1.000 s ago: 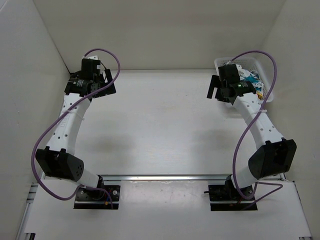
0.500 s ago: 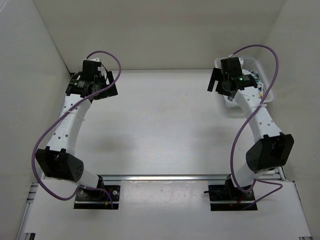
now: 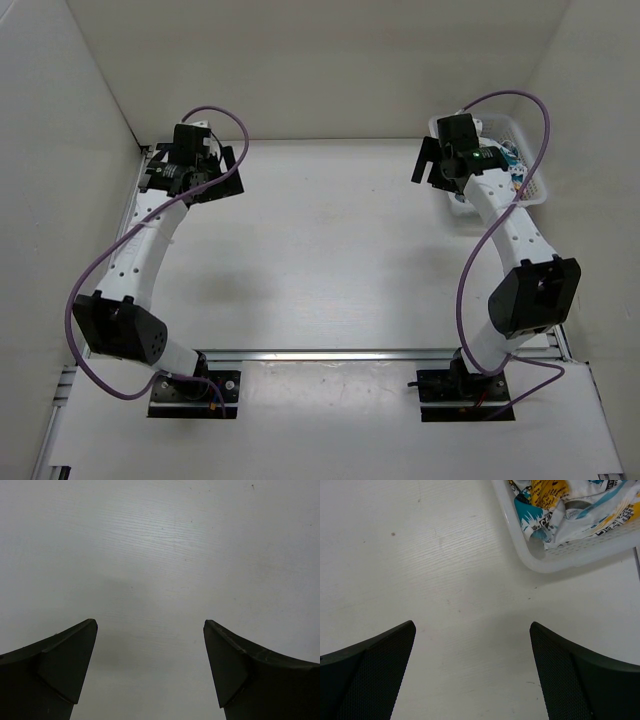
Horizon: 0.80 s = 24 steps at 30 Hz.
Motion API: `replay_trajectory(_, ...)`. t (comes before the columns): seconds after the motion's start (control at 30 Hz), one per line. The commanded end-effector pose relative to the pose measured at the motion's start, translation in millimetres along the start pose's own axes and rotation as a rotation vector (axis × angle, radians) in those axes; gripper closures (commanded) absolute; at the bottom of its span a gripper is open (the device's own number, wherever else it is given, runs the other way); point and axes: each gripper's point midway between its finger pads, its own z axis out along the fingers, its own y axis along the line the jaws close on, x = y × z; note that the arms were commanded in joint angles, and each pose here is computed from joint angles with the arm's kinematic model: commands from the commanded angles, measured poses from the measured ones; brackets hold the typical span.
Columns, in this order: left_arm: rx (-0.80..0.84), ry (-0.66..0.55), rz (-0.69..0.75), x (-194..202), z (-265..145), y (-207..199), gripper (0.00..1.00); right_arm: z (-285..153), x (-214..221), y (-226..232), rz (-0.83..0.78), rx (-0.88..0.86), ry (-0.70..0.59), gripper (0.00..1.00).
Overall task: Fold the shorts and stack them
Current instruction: Grab the shorts from the pile
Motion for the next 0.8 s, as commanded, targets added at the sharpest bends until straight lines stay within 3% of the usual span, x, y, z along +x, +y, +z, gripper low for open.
replay_trajectory(0.0,0.005,-0.055,-0.009,-7.0,-12.3,-1.7,0.00,-8.5,-16.3,8.4,0.023,-0.045,-0.030,0.00)
replay_trajectory(0.23,-0.013,-0.060,0.000,-6.5,-9.7,1.9,0.00,-12.6,-16.9,5.2,0.014,-0.037,-0.035,0.00)
replay_trajectory(0.4,0.066,-0.056,0.012,-0.4,-13.7,-23.4,0.00,-14.3,-15.9,2.2,0.015,-0.027,-0.039,0.00)
replay_trajectory(0.77,0.066,-0.045,0.058,7.7,-6.7,-40.3,0.00,-7.8,-16.0,2.7,0.036,-0.016,-0.043,0.00)
